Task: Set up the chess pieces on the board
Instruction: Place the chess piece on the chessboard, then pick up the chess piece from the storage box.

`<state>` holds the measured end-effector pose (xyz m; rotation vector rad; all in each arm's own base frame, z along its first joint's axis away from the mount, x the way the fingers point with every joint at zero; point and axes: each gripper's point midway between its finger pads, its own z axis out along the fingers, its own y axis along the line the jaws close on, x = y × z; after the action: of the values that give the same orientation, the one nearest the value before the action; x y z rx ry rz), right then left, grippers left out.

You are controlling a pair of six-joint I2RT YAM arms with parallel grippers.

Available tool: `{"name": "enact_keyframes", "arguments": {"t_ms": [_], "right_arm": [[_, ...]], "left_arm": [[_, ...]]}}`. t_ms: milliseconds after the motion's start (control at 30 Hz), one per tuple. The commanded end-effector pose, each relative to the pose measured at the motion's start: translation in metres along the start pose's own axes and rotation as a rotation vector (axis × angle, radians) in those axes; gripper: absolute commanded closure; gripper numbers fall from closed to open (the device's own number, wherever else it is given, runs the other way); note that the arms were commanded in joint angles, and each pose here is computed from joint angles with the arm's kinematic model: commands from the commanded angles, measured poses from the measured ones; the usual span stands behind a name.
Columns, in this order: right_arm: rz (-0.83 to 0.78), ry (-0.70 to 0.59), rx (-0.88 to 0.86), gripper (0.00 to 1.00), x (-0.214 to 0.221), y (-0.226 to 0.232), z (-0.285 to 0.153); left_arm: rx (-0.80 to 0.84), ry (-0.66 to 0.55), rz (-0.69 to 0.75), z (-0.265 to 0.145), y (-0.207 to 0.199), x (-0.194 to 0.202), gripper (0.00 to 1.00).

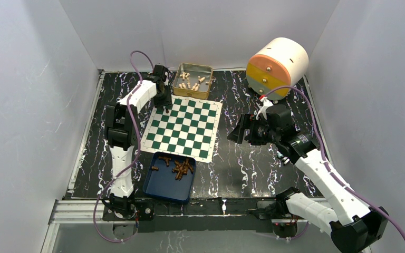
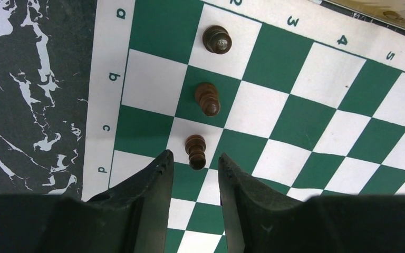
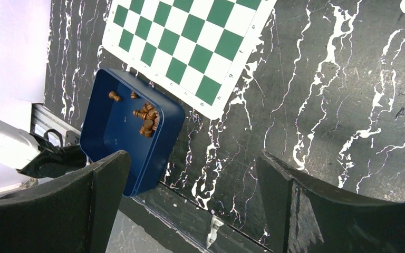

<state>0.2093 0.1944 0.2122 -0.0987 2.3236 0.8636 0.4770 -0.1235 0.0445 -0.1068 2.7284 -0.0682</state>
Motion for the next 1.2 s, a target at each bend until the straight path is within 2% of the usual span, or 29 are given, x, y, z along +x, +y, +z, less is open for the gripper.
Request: {"name": "enact_keyframes", "arguments": {"t_ms": [0, 267, 433, 667, 967, 1167], "right_arm": [[-0.029, -0.049, -0.037, 0.01, -0.014, 0.012, -0.007], [0.007, -0.019, 0.009, 0.05, -0.006, 0.002, -0.002], [0.034, 0.003, -0.02, 0.09, -0.001, 0.005, 0.004], [0.044, 0.032, -0.025, 0.15, 0.004, 0.009, 0.011], [0.012, 0.066, -0.063, 0.21, 0.009, 0.046, 0.028], [-0.143, 0.08, -0.12, 0.24, 0.04, 0.095, 0.056]], "left_arm": [[0.025, -0.057, -0.011, -0.039, -0.005, -0.017, 0.64], [0.067, -0.073, 0.006, -0.081, -0.004, -0.007, 0.62], [0.061, -0.065, 0.018, -0.108, 0.006, 0.018, 0.62], [0.154, -0.046, 0.017, -0.134, 0.007, 0.068, 0.62], [0.228, -0.027, 0.034, -0.147, 0.012, 0.121, 0.61], [0.225, -0.06, 0.019, -0.148, 0.019, 0.134, 0.6]]}}
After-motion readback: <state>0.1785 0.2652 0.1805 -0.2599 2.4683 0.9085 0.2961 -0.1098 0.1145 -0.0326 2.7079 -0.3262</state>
